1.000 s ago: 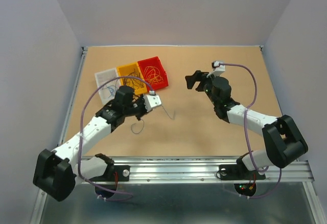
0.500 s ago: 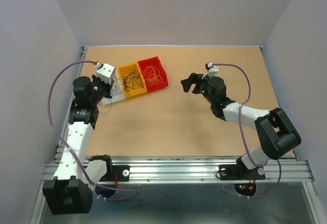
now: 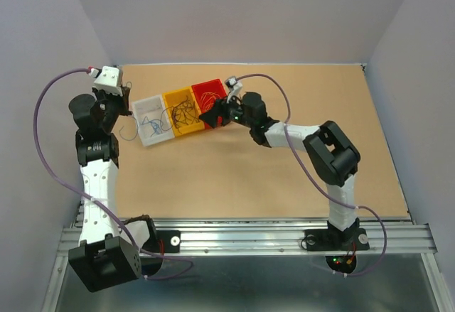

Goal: Untangle the cables

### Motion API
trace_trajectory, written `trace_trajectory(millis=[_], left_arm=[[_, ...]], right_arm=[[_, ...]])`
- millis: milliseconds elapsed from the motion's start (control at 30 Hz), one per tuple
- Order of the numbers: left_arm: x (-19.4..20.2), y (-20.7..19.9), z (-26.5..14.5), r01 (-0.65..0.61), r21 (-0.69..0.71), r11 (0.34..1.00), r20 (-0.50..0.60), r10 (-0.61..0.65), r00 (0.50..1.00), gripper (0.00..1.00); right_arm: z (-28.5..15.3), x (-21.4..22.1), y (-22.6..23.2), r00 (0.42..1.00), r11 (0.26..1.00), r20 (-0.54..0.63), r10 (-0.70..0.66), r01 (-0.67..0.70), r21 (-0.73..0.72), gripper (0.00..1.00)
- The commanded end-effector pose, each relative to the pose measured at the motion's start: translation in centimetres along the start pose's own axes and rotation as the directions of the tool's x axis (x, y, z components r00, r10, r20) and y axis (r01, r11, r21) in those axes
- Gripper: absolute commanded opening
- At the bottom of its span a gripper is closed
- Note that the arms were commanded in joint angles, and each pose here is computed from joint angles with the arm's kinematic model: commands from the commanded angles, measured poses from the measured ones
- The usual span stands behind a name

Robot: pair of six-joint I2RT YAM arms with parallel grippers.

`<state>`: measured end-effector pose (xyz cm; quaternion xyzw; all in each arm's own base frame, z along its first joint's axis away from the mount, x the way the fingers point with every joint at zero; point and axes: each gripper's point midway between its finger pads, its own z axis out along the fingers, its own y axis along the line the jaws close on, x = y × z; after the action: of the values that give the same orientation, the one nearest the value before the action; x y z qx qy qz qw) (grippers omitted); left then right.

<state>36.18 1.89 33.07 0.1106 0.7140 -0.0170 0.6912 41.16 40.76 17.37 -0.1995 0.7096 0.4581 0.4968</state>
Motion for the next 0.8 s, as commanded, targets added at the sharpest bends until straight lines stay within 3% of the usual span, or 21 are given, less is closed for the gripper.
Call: trace_trajectory(millis=[0, 300, 767], left_arm=[[-4.3, 0.3, 0.4, 0.016, 0.025, 1.000, 0.116, -0.019, 0.993, 0.00], [-5.8, 0.8, 1.1, 0.020, 0.022, 1.000, 0.144, -0.023, 0.989, 0.00], [-5.9, -0.7, 1.0, 0.029, 0.103, 0.994, 0.170, -0.046, 0.984, 0.00]], right_arm=[[3.8, -1.5, 3.9, 0.996, 0.996, 0.070, 0.050, -0.045, -0.082, 0.69], [9.5, 1.7, 5.2, 0.986, 0.986, 0.077, 0.145, -0.138, -0.090, 0.63], [13.0, 3.0, 5.4, 0.974, 0.975, 0.100, 0.204, -0.192, -0.113, 0.57]])
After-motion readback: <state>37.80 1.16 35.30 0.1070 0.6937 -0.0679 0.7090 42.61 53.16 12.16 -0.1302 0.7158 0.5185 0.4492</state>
